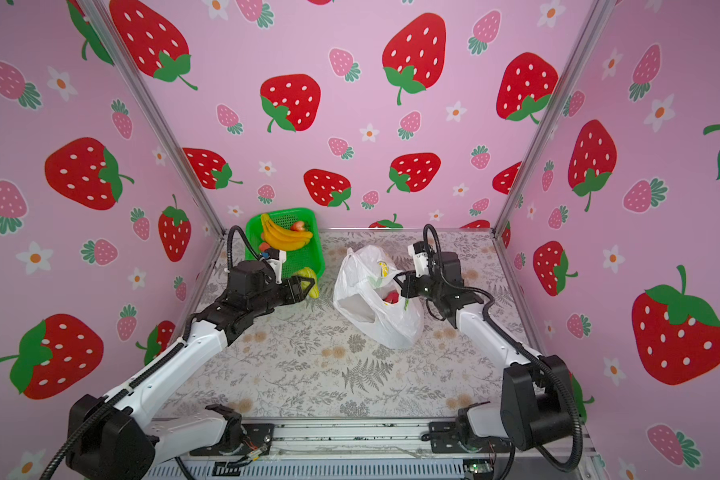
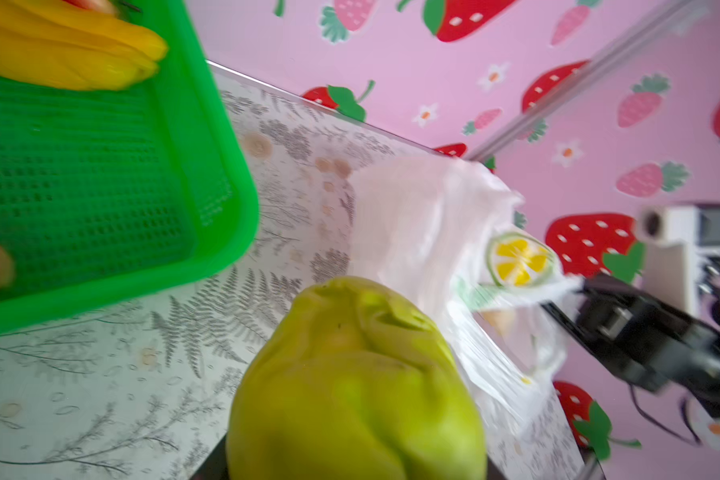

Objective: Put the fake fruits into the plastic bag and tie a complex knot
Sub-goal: 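Carry the green pear with the left gripper into the bag's mouth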

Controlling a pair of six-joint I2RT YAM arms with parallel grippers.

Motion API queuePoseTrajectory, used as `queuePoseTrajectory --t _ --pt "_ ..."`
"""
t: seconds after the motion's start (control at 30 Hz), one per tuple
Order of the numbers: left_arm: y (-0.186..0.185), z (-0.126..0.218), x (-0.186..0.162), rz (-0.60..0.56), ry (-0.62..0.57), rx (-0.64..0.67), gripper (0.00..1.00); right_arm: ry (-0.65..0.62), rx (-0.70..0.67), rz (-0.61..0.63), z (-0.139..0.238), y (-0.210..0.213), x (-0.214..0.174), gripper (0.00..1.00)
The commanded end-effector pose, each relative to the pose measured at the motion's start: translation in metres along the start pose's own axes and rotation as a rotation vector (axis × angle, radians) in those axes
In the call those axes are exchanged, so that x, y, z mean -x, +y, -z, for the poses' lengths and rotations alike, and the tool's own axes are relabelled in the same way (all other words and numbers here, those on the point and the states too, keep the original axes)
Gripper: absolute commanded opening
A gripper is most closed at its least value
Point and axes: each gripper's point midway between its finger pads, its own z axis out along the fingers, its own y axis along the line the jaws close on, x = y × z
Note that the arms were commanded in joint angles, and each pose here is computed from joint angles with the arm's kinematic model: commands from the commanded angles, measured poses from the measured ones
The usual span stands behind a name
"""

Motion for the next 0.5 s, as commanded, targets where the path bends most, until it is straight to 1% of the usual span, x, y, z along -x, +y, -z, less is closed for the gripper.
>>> queuePoseTrajectory --t 0.0,0.07,0.13,0.27,0.37,0.47 --pt "-0.057 0.009 0.002 -0.137 -0.068 -0.124 0.50 -0.002 0.026 0.001 0.002 0.006 0.000 0.02" --pt "-0.087 0.004 -0.005 -0.224 -0.042 -0.189 0.50 0.001 0.033 0.006 0.004 0.008 -0.001 0.02" --pt "-0.111 -0.007 -0.012 -0.284 -0.003 -0.236 0.49 0.012 0.044 0.009 0.006 0.011 -0.003 0.02" --pt "-0.152 -0.038 -0.021 -0.391 0.043 -0.293 0.46 0.021 0.066 0.004 0.011 0.017 -0.009 0.02" --pt "-0.167 -0.066 -0.022 -0.432 0.048 -0.277 0.45 0.021 0.080 -0.002 0.014 0.021 -0.012 0.02" --pt "-0.165 -0.095 -0.020 -0.451 0.038 -0.219 0.42 0.021 0.093 -0.008 0.017 0.024 -0.014 0.02"
